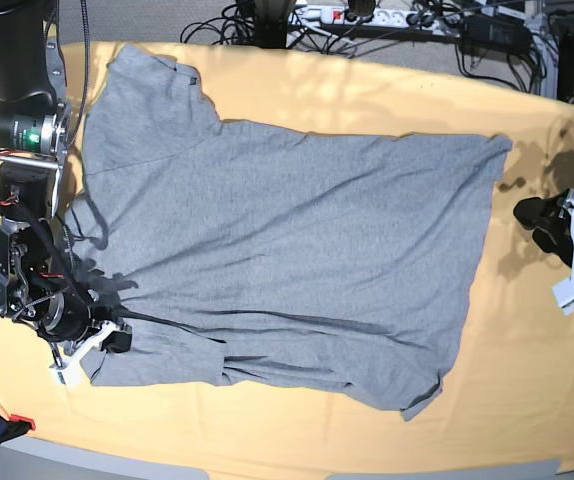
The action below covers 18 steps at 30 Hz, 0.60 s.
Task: Layout the t-shirt on the table in an organized manner, then fold the t-shirt properly
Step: 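Release the hem and move the right gripper along the shirt side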
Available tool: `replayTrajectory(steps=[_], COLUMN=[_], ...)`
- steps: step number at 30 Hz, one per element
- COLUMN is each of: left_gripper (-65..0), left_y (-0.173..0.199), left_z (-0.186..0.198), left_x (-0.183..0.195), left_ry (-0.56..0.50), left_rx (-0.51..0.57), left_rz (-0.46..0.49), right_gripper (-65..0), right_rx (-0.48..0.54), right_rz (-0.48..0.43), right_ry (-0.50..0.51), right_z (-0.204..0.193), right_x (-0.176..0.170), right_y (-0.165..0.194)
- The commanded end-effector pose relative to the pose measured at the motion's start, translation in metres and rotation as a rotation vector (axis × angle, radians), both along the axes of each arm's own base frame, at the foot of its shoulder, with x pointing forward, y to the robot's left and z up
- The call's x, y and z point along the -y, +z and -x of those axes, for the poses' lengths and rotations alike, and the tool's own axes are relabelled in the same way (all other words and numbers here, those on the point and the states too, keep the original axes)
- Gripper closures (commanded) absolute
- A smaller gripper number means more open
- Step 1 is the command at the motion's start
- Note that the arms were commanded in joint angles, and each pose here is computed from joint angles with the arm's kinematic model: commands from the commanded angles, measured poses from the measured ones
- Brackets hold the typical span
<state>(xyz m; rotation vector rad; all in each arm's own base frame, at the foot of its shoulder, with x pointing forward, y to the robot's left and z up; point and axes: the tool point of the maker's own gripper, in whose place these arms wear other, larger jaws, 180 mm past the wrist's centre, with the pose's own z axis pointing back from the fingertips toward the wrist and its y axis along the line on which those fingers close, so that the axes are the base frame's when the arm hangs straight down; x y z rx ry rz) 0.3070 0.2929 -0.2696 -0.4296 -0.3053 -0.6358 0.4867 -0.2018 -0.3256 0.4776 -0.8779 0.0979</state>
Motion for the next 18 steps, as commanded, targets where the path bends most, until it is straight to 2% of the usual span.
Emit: replayTrajectory(steps=[1, 3, 9, 11, 13, 15, 18], left_gripper=[-43.7, -43.7, -43.7, -43.7, -43.7, -43.7, -43.7], left_y=[0.017, 0.017, 0.017, 0.017, 0.017, 0.017, 0.017], left_z=[-0.007, -0.007, -0.007, -0.007, -0.007, -0.007, -0.007], left_x=[-0.007, -0.007, -0.007, -0.007, -0.007, -0.007, -0.007], left_ry=[0.016, 0.016, 0.016, 0.015, 0.016, 0.016, 0.016], left_rx=[0.041, 0.041, 0.042, 0.041, 0.041, 0.041, 0.042], left_rz=[-0.002, -0.002, -0.002, -0.002, -0.002, -0.002, -0.001], right_gripper=[0.0, 0.0, 0.0, 0.0, 0.0, 0.0, -1.3], right_rx=[0.106, 0.111, -0.036, -0.033, 0.024, 0.124, 0.304], right_rz=[-0.012, -0.006, 0.056, 0.058, 0.043, 0.022, 0.062], right_ry=[-0.009, 0.008, 0.085, 0.086, 0.068, 0.034, -0.082], right_z=[-0.02, -0.023, -0.013, -0.014, -0.023, -0.039, -0.07], right_x=[0.006, 0.004, 0.0, 0.0, 0.0, 0.001, 0.014], right_y=[0.039, 0.046, 0.041, 0.044, 0.057, 0.08, 0.124])
